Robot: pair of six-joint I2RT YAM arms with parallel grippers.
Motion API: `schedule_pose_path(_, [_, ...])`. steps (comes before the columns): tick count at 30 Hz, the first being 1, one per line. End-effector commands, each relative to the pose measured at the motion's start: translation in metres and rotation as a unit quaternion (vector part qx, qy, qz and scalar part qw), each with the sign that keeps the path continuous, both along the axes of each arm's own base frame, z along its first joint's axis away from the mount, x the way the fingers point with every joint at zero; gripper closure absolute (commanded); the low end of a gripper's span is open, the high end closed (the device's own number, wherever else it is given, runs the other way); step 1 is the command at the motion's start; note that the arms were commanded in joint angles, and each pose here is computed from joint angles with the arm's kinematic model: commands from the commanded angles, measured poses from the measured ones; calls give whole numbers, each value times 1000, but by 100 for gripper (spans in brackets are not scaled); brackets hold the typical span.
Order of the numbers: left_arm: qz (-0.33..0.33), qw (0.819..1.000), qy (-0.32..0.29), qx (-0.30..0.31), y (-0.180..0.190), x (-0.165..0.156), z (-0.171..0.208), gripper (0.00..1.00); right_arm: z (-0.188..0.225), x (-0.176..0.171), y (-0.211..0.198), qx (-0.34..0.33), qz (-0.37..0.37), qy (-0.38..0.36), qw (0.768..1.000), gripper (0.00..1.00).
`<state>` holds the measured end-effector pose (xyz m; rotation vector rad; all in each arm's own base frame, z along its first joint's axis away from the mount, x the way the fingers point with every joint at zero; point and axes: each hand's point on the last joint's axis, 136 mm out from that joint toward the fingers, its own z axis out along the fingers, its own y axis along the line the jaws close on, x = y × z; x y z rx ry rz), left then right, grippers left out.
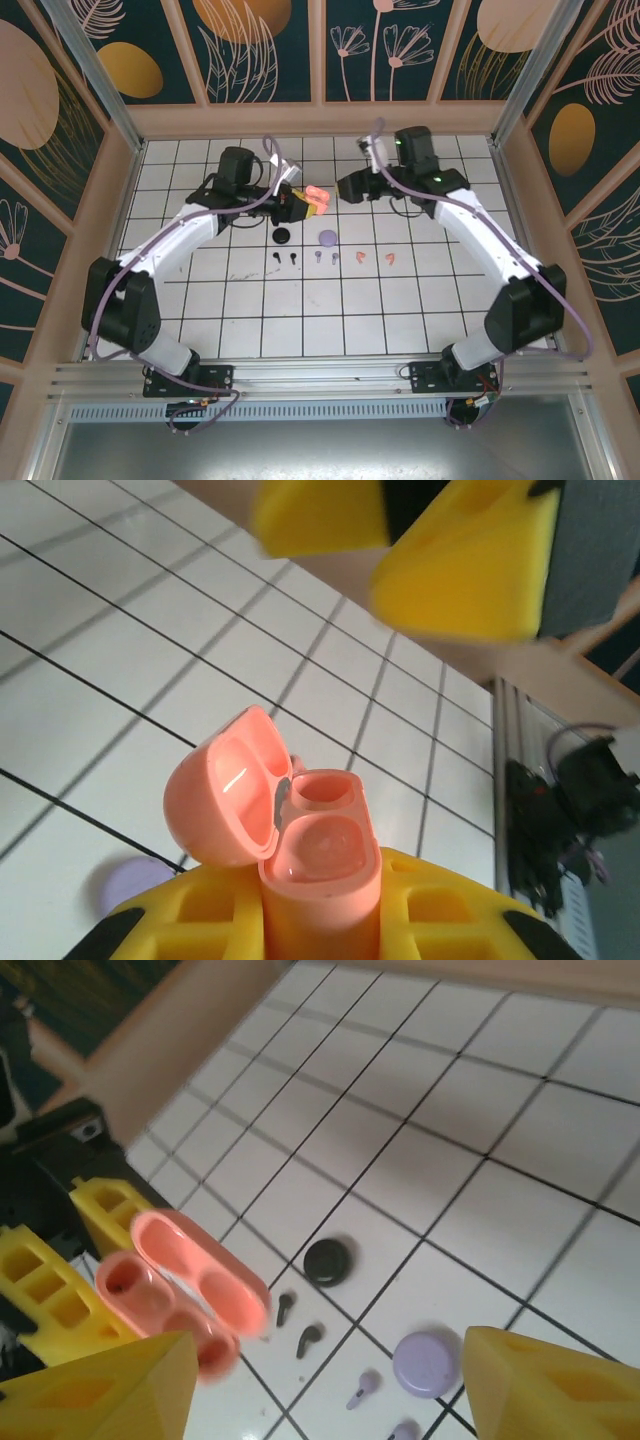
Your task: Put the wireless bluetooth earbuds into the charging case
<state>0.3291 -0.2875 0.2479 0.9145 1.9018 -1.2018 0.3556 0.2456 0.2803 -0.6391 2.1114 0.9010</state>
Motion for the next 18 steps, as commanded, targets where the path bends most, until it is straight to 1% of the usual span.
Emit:
schedule_pose_path(1, [89, 989, -100, -63, 10, 21, 54, 100, 21, -2, -29, 41, -75, -6, 996, 27])
schedule_pose_path(3, [140, 978, -132, -80, 22, 27, 68, 100, 2, 2, -45, 16, -129, 21, 991, 27])
schedule_pose_path(6, [190, 955, -199, -113, 39, 25, 88, 100, -33, 0, -58, -22, -180, 71, 981, 27])
schedule_pose_path(8, [210, 934, -254, -137, 49, 18, 101, 100, -57, -5, -60, -54, -200, 94, 974, 27])
schedule_pose_path(10, [238, 907, -307, -162, 62, 11, 115, 100, -84, -9, -62, -81, -228, 125, 962, 28])
schedule_pose_path(12, [269, 882, -348, -169, 75, 8, 124, 100, -111, -13, -63, -101, -252, 159, 949, 28])
schedule_pose_path(13, [284, 870, -364, -170, 81, 7, 128, 100, -125, -16, -63, -110, -265, 175, 942, 29])
schedule_pose_path(15, [302, 854, -388, -171, 89, 5, 134, 100, -150, -22, -60, -123, -283, 206, 929, 30])
schedule_pose_path(18, [311, 839, -409, -179, 93, 1, 140, 100, -178, -28, -57, -147, -308, 234, 911, 30])
